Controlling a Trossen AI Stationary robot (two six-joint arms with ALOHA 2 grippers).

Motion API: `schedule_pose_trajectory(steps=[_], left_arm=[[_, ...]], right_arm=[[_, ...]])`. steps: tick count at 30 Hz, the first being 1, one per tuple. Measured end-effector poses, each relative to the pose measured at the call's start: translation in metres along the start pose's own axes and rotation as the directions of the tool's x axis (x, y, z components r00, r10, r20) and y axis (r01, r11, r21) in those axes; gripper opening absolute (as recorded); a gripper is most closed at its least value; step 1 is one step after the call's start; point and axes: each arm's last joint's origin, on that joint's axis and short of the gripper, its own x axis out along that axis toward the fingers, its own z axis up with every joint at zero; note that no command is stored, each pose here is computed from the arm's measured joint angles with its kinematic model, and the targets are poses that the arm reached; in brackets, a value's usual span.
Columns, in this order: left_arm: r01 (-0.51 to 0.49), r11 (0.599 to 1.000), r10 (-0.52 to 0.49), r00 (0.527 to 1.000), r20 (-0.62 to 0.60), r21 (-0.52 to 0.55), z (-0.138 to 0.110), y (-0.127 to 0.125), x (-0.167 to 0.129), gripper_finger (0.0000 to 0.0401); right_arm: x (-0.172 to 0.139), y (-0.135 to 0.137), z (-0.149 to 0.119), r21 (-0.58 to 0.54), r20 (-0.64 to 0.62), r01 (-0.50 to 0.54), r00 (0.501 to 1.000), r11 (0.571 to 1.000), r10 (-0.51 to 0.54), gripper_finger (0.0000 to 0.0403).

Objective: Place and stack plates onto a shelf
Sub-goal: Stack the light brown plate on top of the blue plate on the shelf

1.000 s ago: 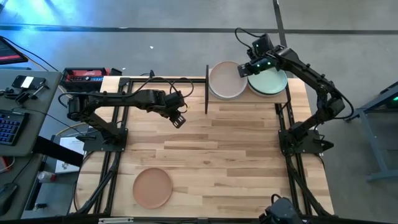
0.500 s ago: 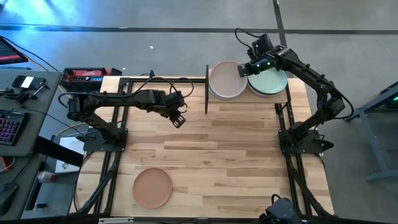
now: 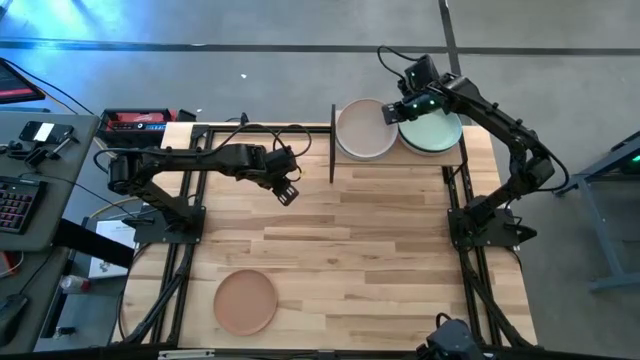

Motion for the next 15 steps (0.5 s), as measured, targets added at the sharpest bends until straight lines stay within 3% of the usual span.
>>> schedule_pose_trajectory(steps=[15], left_arm=[[0.000,1.000,0.000,1.000,0.000,0.000,0.0000,0.0000,0.0000,0.0115]], right_arm=[[-0.0002,-0.0005,-0.0013,-0.001,-0.013,0.004,1.000,1.000,-0.004,0.0001]])
